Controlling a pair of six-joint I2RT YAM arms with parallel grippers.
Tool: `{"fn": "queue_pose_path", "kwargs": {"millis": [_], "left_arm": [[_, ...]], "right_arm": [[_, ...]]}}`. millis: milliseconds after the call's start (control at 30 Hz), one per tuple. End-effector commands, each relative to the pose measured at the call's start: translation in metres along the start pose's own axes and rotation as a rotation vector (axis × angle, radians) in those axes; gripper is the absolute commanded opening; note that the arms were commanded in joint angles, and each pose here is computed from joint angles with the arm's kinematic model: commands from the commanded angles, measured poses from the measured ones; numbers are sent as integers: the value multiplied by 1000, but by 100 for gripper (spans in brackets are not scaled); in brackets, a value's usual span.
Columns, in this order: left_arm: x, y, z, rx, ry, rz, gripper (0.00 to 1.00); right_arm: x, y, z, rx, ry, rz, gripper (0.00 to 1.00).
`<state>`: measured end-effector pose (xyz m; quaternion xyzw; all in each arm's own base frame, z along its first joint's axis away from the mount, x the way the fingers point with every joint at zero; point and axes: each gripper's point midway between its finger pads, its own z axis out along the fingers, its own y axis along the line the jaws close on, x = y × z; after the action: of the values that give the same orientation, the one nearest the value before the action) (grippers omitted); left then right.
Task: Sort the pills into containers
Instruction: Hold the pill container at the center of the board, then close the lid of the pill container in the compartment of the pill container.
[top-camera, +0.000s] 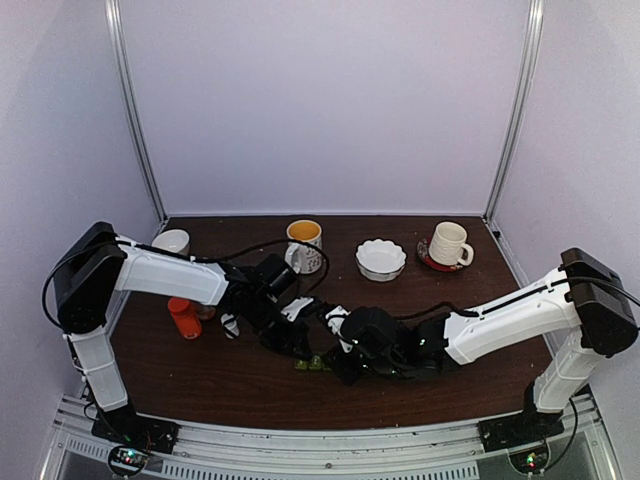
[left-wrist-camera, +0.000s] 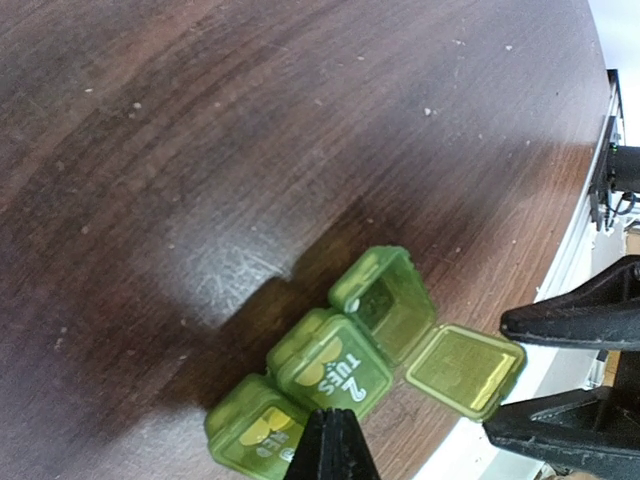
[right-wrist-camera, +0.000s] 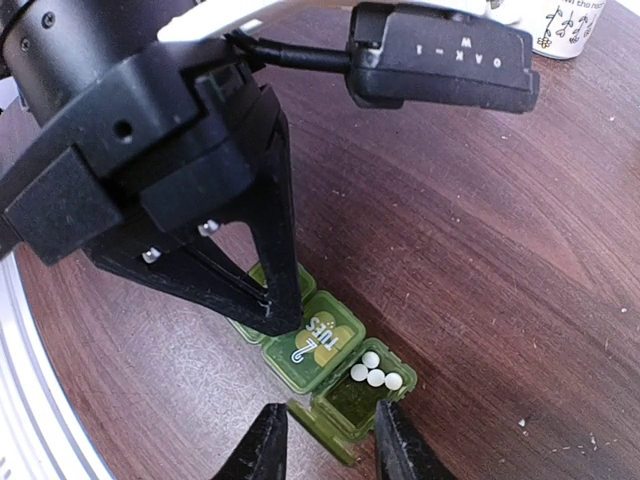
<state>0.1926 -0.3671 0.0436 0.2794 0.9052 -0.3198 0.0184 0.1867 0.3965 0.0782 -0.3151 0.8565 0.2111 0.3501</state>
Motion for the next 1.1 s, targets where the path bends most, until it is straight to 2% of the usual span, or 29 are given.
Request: {"fn": "queue_pose_path", "kwargs": {"millis": [0, 367, 533, 767, 900, 967, 1067], "left_arm": [[10, 10, 11, -25, 28, -5, 0], [21, 20, 19, -41, 65, -13, 0], [22, 21, 21, -39, 71, -12, 0], [24, 21, 23, -40, 76, -11, 0], [24, 21, 24, -38, 78, -10, 0], [24, 21, 25, -38, 80, -10, 0], [24, 21, 25, -38, 82, -10, 0]], "right_arm": [[-2, -2, 3, 6, -2, 6, 33], [2, -16, 15, 52, 31, 42, 24], [-2, -22, 22, 54, 40, 66, 23], [10, -24, 30, 53, 109, 49, 24], [27, -22, 39, 56, 200, 22, 23], [34, -23, 41, 62, 229, 16, 21], [39, -26, 40, 68, 233, 17, 13]]}}
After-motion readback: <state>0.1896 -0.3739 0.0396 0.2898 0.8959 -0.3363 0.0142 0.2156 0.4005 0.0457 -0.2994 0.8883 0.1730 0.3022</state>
